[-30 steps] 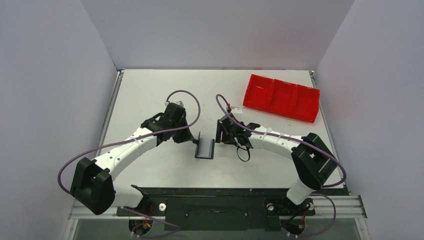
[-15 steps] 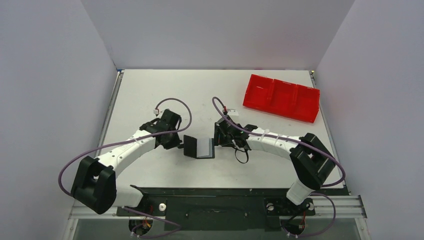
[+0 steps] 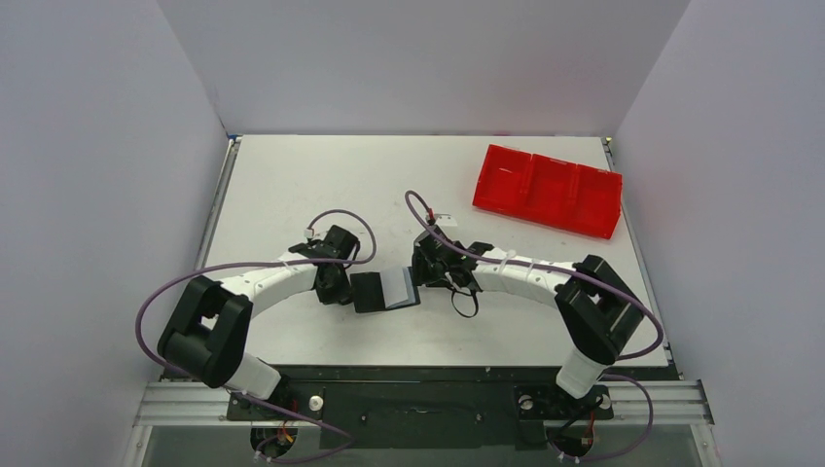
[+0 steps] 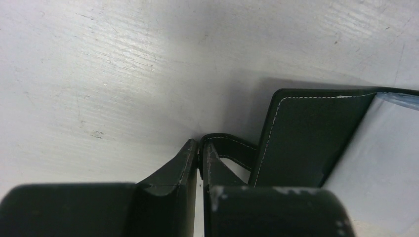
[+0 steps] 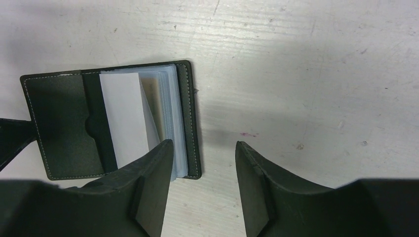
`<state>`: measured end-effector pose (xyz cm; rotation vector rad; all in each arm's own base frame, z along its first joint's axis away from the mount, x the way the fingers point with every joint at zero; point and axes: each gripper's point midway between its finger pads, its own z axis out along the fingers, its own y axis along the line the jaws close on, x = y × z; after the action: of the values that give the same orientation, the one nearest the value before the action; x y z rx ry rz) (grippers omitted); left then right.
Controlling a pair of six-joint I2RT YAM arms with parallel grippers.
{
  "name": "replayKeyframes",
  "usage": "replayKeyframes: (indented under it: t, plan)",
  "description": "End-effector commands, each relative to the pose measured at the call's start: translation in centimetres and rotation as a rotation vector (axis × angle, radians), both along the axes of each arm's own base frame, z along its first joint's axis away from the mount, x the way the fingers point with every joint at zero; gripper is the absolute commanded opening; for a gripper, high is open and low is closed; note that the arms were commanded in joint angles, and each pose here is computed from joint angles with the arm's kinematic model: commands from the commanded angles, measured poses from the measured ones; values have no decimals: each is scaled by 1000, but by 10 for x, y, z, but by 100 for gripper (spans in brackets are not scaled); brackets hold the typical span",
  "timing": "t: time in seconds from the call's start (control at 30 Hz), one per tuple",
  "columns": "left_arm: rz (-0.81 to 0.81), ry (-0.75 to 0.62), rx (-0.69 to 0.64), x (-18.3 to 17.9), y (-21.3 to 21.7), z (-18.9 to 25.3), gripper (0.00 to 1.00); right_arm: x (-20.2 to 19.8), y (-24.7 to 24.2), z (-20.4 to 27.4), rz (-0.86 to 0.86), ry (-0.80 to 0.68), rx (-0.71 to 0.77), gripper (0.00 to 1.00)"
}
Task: Take the credit cards out of the card holder
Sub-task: Open the card holder at the center of the board.
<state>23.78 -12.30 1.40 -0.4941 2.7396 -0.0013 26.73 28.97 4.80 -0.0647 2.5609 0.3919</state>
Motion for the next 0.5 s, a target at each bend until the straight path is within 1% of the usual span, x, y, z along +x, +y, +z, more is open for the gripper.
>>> replayKeyframes:
  t: [0.0,0.2,0.4,0.47]
  plan:
    - [3,-57,-52,18,-15,3,0,7,24,15,29,-37,48,45]
    - [-5,-83,-69,21,-18,14,0,2,37,11,56,-21,49,38]
    - [-25,-120,-102,23,-22,31,0,1,51,9,80,-10,55,33]
    - [-32,-132,-117,24,-24,36,4,0,55,8,85,-5,55,32]
